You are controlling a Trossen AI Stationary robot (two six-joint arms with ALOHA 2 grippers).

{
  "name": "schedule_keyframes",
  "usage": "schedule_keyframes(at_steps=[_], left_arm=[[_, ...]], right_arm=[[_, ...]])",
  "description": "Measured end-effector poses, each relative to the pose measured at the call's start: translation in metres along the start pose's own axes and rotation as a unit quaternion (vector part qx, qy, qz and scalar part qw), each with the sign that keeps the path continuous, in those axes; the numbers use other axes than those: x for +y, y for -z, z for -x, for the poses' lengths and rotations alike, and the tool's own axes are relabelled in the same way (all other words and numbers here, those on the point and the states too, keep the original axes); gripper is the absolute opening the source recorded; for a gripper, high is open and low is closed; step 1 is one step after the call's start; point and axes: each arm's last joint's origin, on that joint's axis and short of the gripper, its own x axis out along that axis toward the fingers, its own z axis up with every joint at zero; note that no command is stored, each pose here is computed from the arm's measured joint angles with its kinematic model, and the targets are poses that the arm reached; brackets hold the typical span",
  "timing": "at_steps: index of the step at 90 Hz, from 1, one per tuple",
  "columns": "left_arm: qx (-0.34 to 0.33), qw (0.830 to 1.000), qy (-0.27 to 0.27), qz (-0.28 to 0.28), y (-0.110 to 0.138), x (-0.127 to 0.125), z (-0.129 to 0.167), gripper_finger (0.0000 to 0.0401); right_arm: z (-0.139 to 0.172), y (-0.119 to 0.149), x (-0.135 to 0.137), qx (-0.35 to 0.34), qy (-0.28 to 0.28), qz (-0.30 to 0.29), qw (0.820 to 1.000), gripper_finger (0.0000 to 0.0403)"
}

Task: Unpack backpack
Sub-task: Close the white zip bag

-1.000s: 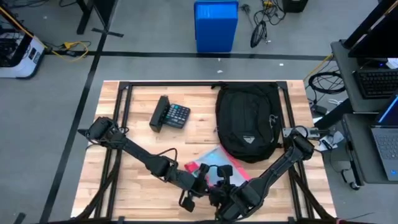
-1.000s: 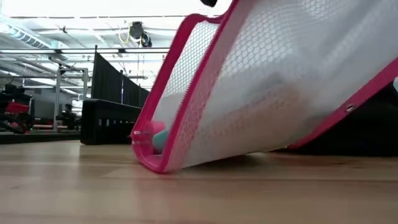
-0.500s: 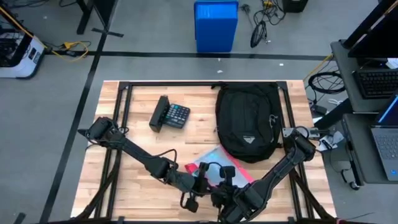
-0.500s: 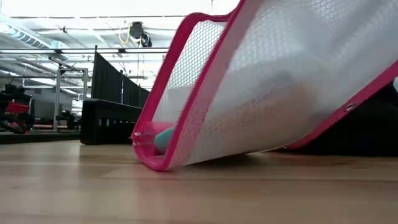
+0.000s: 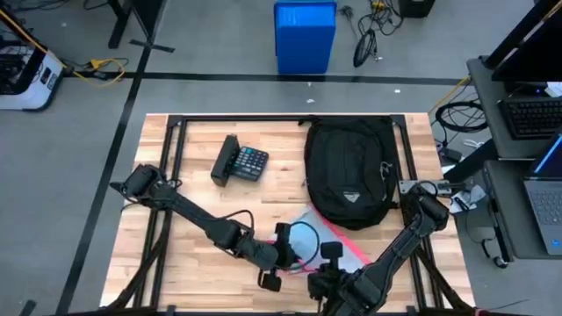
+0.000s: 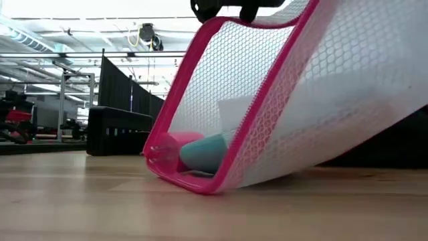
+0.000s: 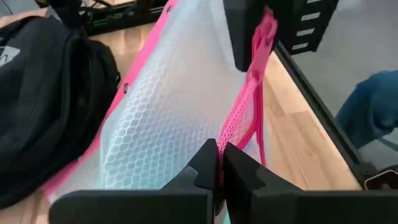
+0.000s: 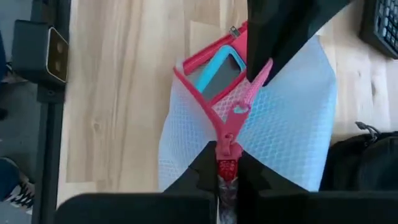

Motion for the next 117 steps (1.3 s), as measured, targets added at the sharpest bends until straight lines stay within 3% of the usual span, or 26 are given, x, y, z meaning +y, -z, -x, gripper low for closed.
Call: schedule_keyframes(at_steps=[19, 63, 117], left_arm=[[0.016, 1.000, 0.017, -0.005, 0.004, -0.007, 0.002, 0.0001], [0.075, 0.996, 0.022, 0.051, 0.014, -0.007, 0.002, 0.0001], [0.075, 0.993, 0.051, 0.075, 0.016, -0.009, 0.001, 0.0001]], right_arm=[[0.000, 0.001, -0.003, 0.006, 0.010, 0.002, 1.000, 0.0000], [0.000, 0.000, -0.004, 0.000, 0.013, -0.001, 1.000, 0.0000], [0.015, 0.001, -0.004, -0.018, 0.029, -0.009, 0.999, 0.0000]])
